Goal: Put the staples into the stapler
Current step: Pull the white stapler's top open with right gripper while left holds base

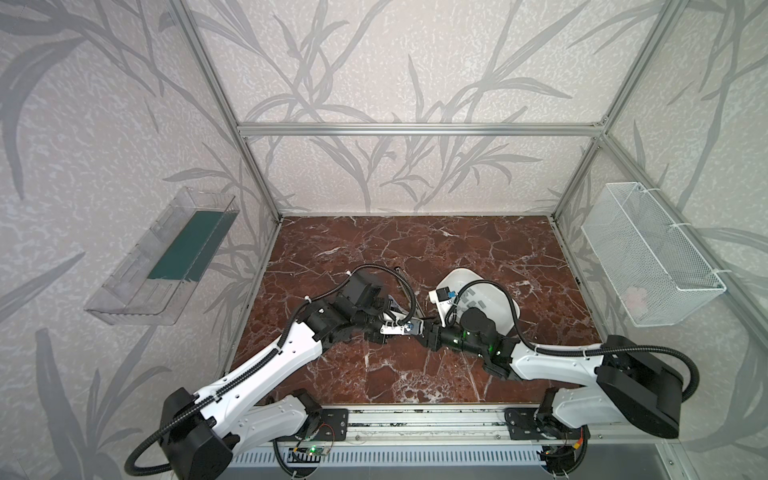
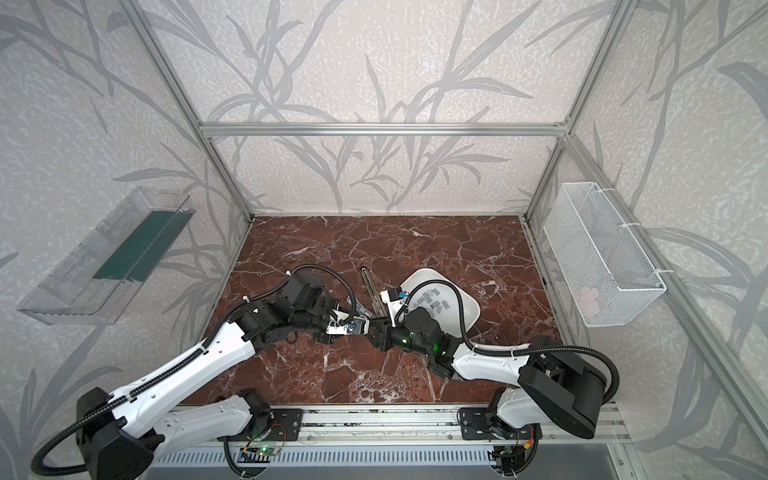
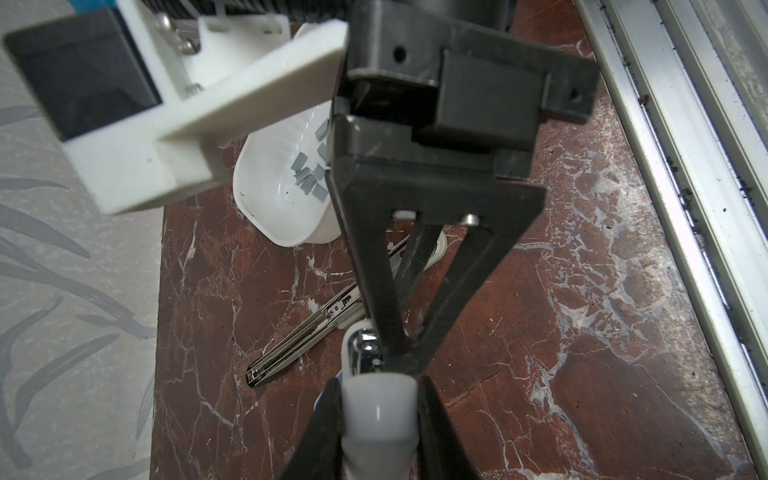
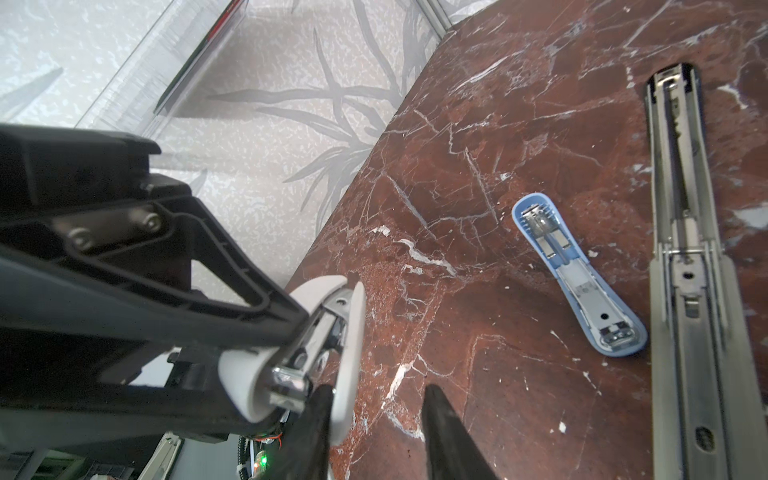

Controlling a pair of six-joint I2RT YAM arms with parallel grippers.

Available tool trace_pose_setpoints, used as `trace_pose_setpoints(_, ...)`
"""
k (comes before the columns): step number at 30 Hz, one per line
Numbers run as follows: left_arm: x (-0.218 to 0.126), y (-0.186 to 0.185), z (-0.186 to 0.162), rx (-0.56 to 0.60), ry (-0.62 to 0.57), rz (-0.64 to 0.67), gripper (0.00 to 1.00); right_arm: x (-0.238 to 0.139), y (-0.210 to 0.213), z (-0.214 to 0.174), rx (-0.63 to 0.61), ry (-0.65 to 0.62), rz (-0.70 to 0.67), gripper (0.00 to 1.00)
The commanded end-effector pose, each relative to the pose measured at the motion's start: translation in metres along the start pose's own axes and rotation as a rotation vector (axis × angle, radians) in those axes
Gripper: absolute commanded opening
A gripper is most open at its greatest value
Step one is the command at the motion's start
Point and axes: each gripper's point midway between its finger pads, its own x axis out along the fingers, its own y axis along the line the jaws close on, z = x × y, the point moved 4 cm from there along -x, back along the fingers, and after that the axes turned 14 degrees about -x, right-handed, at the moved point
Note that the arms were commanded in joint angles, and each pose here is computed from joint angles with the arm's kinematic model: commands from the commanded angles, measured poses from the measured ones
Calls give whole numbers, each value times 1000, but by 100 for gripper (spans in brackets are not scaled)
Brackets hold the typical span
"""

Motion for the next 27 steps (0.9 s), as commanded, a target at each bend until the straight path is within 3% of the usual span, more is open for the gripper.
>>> trace_pose_setpoints(1,-1,-6,1,26,-17,-28,0,-5,0,14,8,-63,-4,35)
trace_pose_setpoints(16,-2,-9,4,33,-41,-41,0,6,5,16,59,-56,63,19)
trace_pose_setpoints(21,-3,-8,3,39,-45,-21,0,2,8,17,86,-88,106,1)
trace_pose_setpoints(23,-4,-4,0,10,-52,14,0,-2,4,16,90,-99,94,0)
trace_pose_setpoints(27,-15,8,-8,-24,-176,83,0,-13,-9,14,91,-120,38,0)
